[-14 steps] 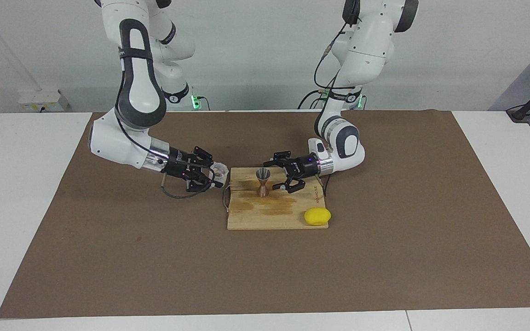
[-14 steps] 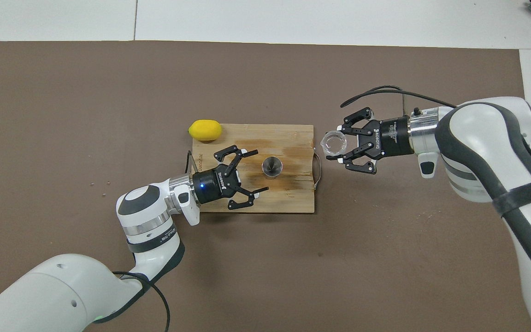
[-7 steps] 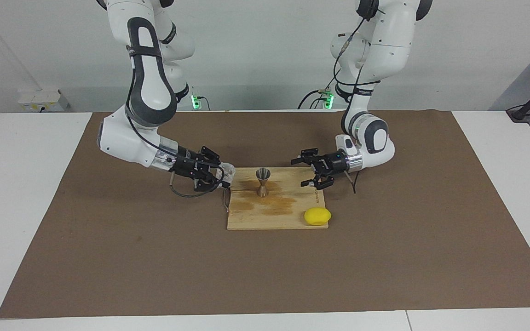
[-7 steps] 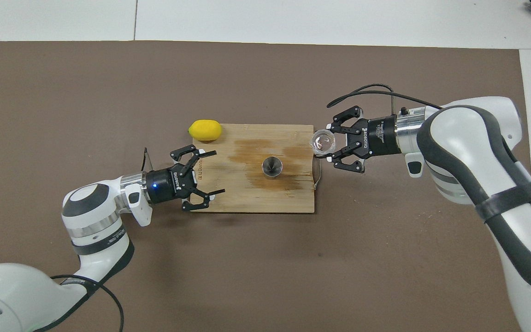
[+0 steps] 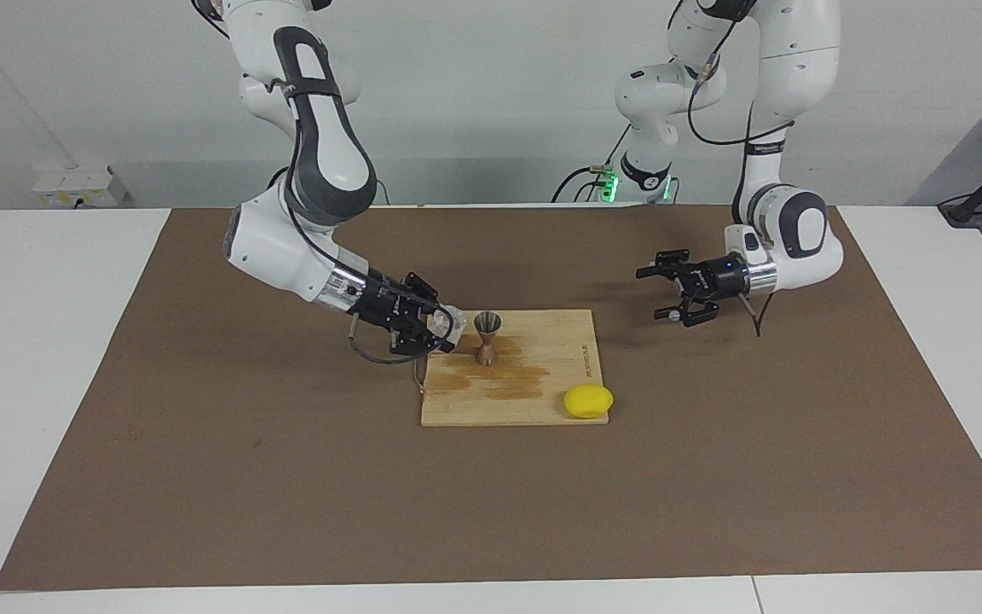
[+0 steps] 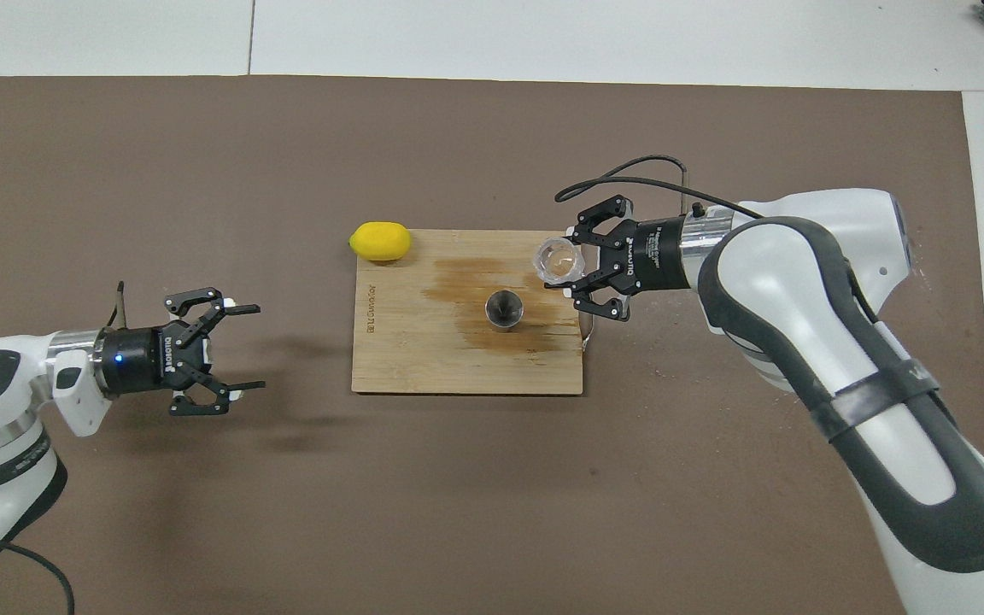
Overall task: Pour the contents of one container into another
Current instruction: 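Open and withdraw the left gripper while the right gripper moves the glass cup over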
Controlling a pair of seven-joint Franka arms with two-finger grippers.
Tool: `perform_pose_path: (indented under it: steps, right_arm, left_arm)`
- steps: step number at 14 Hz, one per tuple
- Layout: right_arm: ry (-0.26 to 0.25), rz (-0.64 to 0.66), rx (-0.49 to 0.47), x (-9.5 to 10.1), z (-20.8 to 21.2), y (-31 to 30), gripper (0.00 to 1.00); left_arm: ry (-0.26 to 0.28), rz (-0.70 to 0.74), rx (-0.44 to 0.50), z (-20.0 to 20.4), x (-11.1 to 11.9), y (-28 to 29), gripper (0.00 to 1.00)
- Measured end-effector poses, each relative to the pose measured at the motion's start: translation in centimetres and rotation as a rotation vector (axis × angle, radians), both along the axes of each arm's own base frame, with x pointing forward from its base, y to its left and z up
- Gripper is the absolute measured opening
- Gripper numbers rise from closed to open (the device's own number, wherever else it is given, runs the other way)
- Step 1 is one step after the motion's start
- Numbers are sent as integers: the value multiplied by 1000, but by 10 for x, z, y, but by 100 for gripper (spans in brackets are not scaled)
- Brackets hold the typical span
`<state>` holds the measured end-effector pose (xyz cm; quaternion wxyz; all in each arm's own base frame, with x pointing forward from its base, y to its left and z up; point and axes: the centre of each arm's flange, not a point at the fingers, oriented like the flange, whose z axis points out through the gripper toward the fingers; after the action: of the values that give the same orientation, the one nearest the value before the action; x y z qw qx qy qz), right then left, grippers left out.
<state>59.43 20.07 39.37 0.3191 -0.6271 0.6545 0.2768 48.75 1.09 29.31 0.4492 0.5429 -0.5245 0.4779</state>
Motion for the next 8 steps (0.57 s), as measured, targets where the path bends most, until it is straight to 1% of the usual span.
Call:
perform_pose_path:
  steps: [5,8]
  right_arm:
    - [10,16,-4,-5,-5,9,52]
    - [10,35,-16,-9,-7,15,52]
  left_arm:
    - [28,-75,118,45,7,88,100]
    - [47,-108,231,82,14,130,100]
